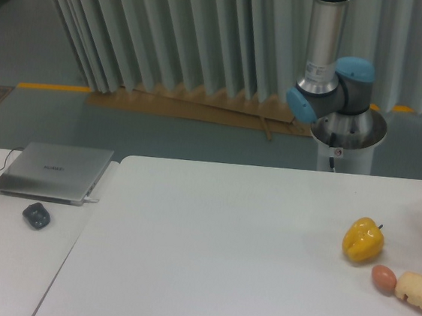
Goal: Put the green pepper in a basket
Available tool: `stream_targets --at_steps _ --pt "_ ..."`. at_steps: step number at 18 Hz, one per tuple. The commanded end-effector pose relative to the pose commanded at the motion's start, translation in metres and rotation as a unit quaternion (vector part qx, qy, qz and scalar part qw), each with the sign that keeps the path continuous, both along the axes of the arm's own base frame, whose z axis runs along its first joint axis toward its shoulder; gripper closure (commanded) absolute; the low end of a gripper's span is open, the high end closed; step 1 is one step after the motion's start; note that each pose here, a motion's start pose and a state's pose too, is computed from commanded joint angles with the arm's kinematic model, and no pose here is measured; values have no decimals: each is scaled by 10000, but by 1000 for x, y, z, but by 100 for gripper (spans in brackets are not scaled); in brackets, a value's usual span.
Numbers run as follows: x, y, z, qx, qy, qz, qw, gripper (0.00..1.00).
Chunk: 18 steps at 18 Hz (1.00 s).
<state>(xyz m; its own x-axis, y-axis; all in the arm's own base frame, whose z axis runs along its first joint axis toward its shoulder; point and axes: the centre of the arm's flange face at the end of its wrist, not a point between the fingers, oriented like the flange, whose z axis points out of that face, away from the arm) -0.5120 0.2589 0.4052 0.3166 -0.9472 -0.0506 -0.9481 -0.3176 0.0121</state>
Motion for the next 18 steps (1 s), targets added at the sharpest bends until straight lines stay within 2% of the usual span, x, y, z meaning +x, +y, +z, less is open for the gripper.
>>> stream_targets --at_steps 5,8,10,13,18 --pt "-25 -20 -12 -37 -63 216 9997 37" --pt "-33 -21 -15 -65 -50 247 9997 37" --pt "-40 -25 -17 -351 112 253 9990 37" --pt "-48 -26 -24 -480 171 245 9984 37" --pt "-55 -22 -46 -587 39 216 9980 37"
